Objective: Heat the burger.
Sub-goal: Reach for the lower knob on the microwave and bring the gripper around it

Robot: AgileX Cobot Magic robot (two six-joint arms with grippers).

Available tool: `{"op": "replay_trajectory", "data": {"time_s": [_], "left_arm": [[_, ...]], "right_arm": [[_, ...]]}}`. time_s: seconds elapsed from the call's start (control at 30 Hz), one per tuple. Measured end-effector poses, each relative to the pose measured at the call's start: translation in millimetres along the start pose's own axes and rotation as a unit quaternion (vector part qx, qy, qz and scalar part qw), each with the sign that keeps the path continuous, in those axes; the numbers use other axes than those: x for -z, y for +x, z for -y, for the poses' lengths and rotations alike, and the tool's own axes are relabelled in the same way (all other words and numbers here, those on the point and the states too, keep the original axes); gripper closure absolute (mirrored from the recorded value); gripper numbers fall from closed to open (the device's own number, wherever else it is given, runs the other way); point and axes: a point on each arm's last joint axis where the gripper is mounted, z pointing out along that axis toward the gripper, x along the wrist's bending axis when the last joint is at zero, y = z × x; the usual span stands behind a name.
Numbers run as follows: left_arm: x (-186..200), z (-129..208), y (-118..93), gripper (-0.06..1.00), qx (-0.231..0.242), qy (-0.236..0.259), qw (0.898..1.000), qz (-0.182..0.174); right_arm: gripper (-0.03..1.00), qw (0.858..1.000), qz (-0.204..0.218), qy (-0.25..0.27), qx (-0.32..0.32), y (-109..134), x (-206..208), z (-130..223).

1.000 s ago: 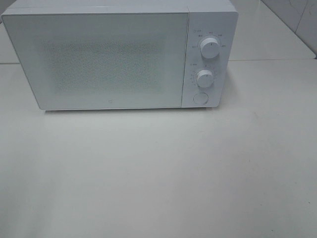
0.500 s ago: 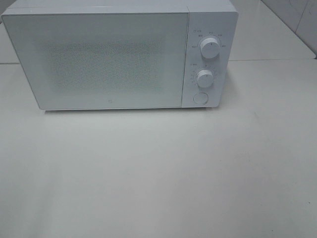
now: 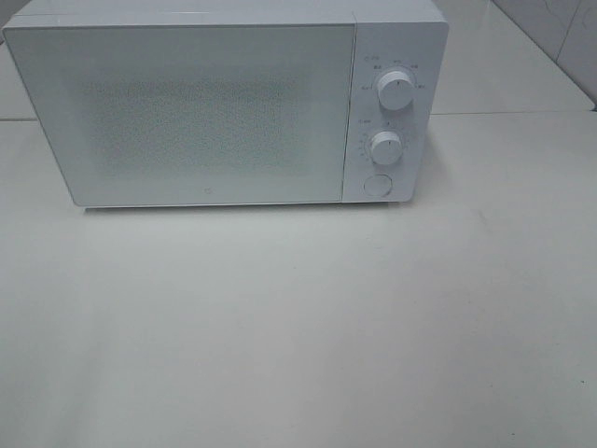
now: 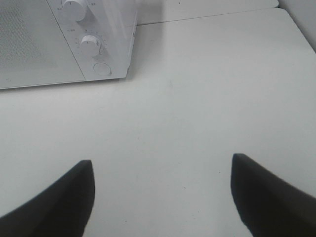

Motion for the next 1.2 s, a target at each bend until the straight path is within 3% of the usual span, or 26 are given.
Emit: {"op": "replay_trajectory", "data": {"time_s": [0.27, 0.47, 0.7, 1.2], "left_arm": [[0.0, 0.0, 0.0, -0.03, 0.000, 0.000, 1.000, 0.000], [0.0, 0.0, 0.0, -0.03, 0.000, 0.000, 1.000, 0.000], [0.0, 0.0, 0.0, -0.03, 0.000, 0.000, 1.000, 0.000], [0.0, 0.0, 0.0, -0.03, 0.000, 0.000, 1.000, 0.000]], "right_arm": [[0.24, 0.999, -0.008, -0.044, 0.000, 2.2, 0.5, -12.9], [0.24, 0.999, -0.010, -0.049, 0.004, 5.0, -9.6, -24.4], [0.24, 0.999, -0.013, -0.036, 0.012, 10.1, -44.3, -33.0], [0.24, 0.996, -0.036, -0.073, 0.021, 16.7, -100.3, -23.1]]}}
